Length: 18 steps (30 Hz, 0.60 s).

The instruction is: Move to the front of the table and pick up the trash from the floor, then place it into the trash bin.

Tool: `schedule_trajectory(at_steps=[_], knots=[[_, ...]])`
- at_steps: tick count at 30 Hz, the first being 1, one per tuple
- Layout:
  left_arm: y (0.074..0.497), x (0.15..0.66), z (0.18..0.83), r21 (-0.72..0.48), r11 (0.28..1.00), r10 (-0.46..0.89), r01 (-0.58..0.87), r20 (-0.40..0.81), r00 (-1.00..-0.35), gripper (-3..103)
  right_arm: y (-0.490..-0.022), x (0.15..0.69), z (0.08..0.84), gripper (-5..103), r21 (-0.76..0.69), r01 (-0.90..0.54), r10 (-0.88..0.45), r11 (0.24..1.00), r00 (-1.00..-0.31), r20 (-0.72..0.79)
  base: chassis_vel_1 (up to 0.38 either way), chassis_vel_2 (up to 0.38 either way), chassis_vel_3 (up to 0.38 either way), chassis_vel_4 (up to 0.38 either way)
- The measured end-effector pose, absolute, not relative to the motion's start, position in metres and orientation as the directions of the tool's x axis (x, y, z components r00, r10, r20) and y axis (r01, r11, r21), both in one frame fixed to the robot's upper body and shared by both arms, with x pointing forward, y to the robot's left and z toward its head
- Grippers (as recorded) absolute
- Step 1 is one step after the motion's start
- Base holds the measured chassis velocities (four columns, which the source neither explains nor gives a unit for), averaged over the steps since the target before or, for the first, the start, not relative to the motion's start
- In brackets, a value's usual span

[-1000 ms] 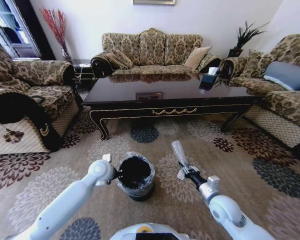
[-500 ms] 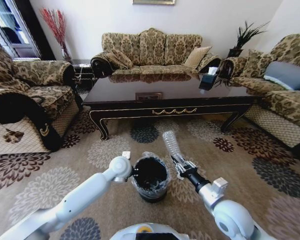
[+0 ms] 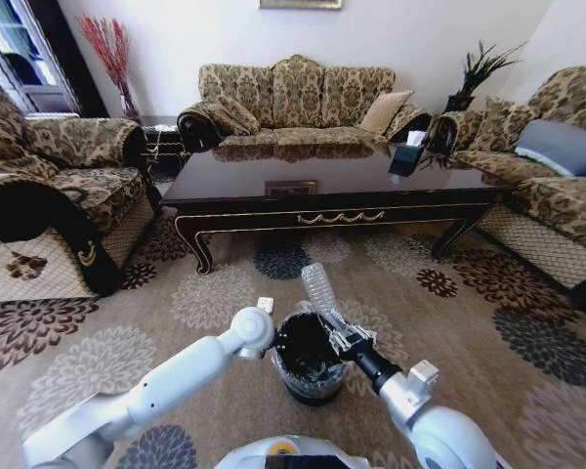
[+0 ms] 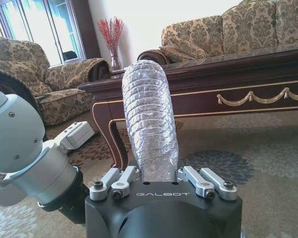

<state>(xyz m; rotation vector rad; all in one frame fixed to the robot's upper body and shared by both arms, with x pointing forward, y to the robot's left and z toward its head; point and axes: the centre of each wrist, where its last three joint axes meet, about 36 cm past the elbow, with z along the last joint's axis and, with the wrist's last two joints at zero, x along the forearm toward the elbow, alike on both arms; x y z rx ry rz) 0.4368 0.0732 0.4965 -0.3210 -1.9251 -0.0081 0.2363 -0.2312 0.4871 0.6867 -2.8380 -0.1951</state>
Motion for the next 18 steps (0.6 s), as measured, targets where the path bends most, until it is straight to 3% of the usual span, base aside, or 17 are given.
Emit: schedule_trajectory(at_steps=[2,4,7,9,11,17,18], knots=[[0.0732,0.4369,0.4962,-0.146,0.963,0.217,0.226,0.917,-0.335,0,-0.2312,0.2364,0.4863,25,0.177,-0.435,-0.463,0.883,-0.868,0.178,0.000,0.000,0.000,0.000],[0.0730,0.4369,0.4961,-0.145,0.963,0.217,0.226,0.917,-0.334,0,-0.2305,0.2360,0.4839,35,0.184,-0.429,-0.460,0.884,-0.869,0.182,0.000,0.000,0.000,0.000],[0.0732,0.4364,0.4957,-0.145,0.963,0.216,0.226,0.918,-0.334,0,-0.2295,0.2343,0.4833,41,0.192,-0.427,-0.460,0.884,-0.869,0.184,0.000,0.000,0.000,0.000],[0.0745,0.4347,0.4952,-0.143,0.964,0.214,0.226,0.919,-0.332,0,-0.2282,0.2333,0.4817,57,0.197,-0.426,-0.461,0.883,-0.868,0.187,0.000,0.000,0.000,0.000],[0.0750,0.4343,0.4952,-0.142,0.964,0.213,0.226,0.919,-0.332,0,-0.2280,0.2332,0.4810,57,0.198,-0.426,-0.461,0.883,-0.867,0.188,0.000,0.000,0.000,0.000],[0.0807,0.4345,0.4949,-0.143,0.967,0.208,0.210,0.919,-0.334,0,-0.2273,0.2332,0.4797,84,0.199,-0.426,-0.462,0.882,-0.867,0.188,0.000,0.000,0.000,0.000],[0.0807,0.4345,0.4949,-0.143,0.967,0.208,0.210,0.919,-0.334,0,-0.2273,0.2332,0.4797,84,0.199,-0.426,-0.462,0.882,-0.867,0.188,0.000,0.000,0.000,0.000]])
